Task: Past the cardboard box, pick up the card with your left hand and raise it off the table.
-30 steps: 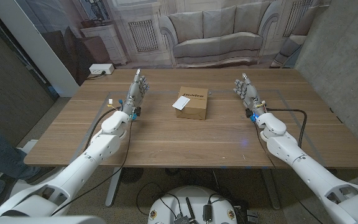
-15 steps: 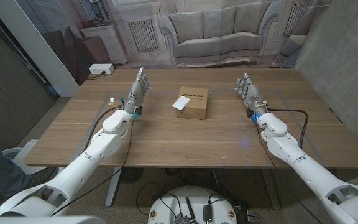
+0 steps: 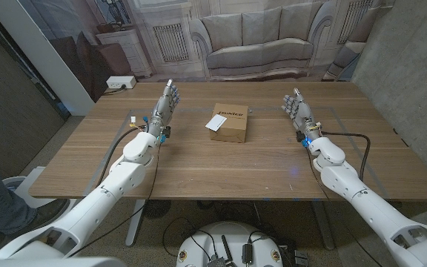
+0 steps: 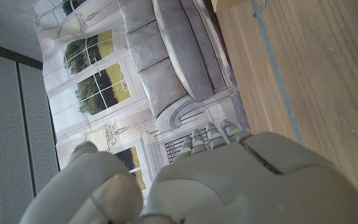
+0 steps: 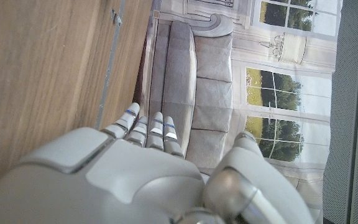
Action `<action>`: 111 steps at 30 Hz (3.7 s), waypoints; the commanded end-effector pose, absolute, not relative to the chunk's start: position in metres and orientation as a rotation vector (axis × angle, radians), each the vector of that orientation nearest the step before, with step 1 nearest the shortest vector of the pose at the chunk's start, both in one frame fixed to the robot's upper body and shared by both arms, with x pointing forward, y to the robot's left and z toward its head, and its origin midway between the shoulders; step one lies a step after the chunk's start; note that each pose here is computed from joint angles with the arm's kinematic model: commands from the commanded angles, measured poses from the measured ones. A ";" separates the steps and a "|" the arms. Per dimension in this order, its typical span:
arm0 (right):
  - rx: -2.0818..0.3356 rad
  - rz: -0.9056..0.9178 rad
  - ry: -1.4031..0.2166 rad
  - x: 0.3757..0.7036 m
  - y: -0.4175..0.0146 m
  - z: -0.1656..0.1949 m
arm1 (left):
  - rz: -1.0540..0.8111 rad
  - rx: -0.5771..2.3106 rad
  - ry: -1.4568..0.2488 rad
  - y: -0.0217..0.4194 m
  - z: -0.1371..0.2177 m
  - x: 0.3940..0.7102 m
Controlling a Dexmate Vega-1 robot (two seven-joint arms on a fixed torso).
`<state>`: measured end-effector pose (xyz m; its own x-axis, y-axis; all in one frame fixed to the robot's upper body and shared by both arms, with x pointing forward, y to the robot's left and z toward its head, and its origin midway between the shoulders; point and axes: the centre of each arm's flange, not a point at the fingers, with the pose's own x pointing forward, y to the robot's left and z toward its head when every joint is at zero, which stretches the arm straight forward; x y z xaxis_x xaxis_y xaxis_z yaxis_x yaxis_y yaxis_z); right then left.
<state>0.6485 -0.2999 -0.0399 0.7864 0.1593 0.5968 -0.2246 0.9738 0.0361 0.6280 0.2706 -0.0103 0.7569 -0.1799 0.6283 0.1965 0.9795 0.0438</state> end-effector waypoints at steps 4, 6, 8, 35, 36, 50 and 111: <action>0.125 0.197 -0.651 0.638 -0.305 -0.042 | -0.203 -0.025 -0.712 0.266 -0.027 0.612; 0.128 0.193 -0.645 0.636 -0.307 -0.042 | -0.199 -0.020 -0.716 0.267 -0.030 0.608; 0.127 0.187 -0.643 0.635 -0.309 -0.043 | -0.194 -0.015 -0.718 0.269 -0.033 0.605; 0.121 0.177 -0.652 0.625 -0.310 -0.046 | -0.093 0.034 -0.775 0.285 -0.048 0.578; 0.125 0.176 -0.651 0.625 -0.310 -0.046 | -0.082 0.036 -0.778 0.285 -0.048 0.577; 0.134 0.176 -0.647 0.626 -0.309 -0.049 | -0.049 0.043 -0.796 0.287 -0.052 0.577; 0.138 0.150 -0.656 0.608 -0.304 -0.053 | 0.129 0.252 -0.889 0.278 -0.067 0.548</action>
<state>0.6109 -0.3040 -0.0505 0.7816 0.1015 0.6155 -0.1826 0.9807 0.0702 0.5520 0.2835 -0.0683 0.6387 0.0199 0.7692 -0.1907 0.9726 0.1332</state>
